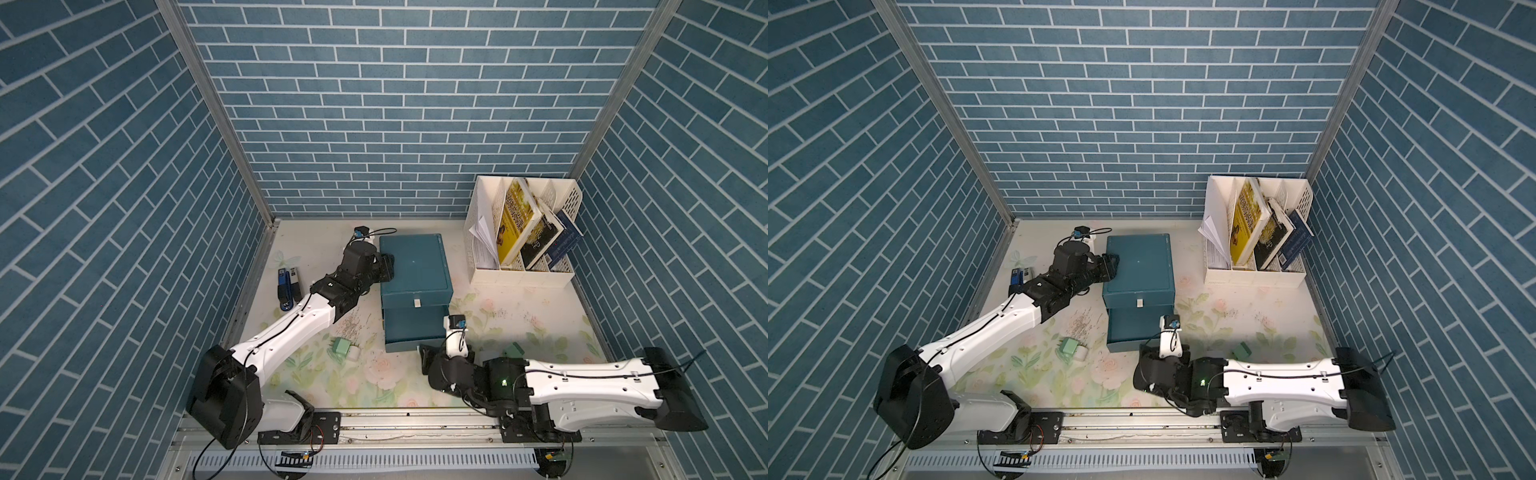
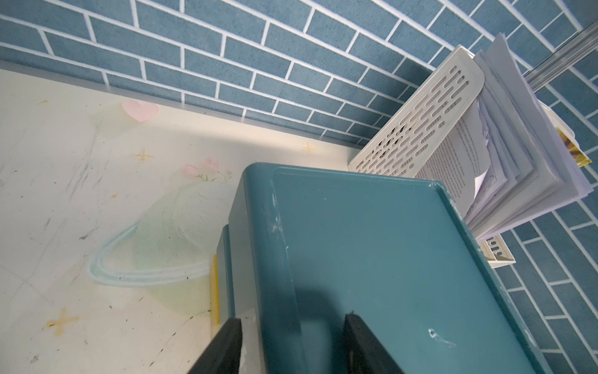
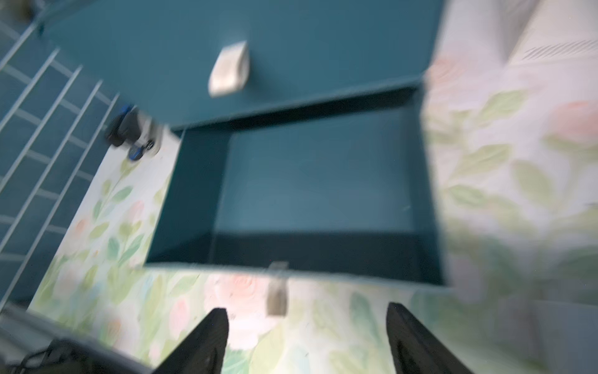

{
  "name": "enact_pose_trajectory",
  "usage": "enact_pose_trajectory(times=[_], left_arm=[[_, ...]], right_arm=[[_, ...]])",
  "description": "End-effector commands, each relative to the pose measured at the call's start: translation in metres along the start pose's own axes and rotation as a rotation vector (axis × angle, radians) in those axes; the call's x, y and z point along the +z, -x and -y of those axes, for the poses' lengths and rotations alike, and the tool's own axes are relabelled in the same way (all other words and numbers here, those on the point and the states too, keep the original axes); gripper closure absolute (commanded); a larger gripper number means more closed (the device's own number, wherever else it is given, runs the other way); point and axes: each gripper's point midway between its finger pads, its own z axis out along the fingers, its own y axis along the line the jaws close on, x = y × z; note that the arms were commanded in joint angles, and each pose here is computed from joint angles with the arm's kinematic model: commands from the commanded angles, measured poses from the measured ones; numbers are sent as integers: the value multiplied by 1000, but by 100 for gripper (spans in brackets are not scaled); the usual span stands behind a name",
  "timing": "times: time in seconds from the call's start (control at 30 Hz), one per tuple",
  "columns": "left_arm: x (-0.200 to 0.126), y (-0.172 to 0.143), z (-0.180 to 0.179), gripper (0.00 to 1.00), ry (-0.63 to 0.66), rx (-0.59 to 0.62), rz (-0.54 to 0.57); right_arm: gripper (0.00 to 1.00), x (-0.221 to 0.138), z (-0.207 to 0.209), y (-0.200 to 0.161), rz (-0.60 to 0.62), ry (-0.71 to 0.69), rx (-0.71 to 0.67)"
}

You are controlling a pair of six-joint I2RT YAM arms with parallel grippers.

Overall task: Place the plugs into the drawer by color
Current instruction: Open the drawer in the storage box, then pick up the plug from the center of the board.

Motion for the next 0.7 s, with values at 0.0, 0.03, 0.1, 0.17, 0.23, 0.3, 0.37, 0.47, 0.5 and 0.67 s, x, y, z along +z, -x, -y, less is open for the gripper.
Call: enact_pose_trajectory(times=[0.0,0.03,0.1,0.17,0.23,0.3,0.37,0.47,0.5,0.67], left_arm=[[-11,-4,-2,43,17,26,-52],[-14,-2,-1,43,12,26,-48],[-20,4,2,43,0,18,-32],[-27,7,4,42,-11,11,-22],[-36,9,5,41,-22,6,-14],[-42,7,6,40,-34,5,-19],[-45,0,5,40,-40,4,-35],[-49,-10,-2,40,-30,4,-55],[-50,-14,-4,40,-24,6,-61],[-56,-23,-13,39,-12,4,-68]], right_arm=[[21,-10,97,15,-69,-298,-19],[21,-10,114,21,-69,-328,20],[21,-7,143,25,-75,-374,90],[21,-2,179,25,-88,-448,185],[20,7,209,16,-127,-495,284],[21,21,227,2,-181,-487,365],[25,34,244,-12,-226,-483,453],[28,40,261,-22,-236,-500,527],[28,40,265,-23,-235,-513,539],[36,49,266,-25,-253,-484,567]])
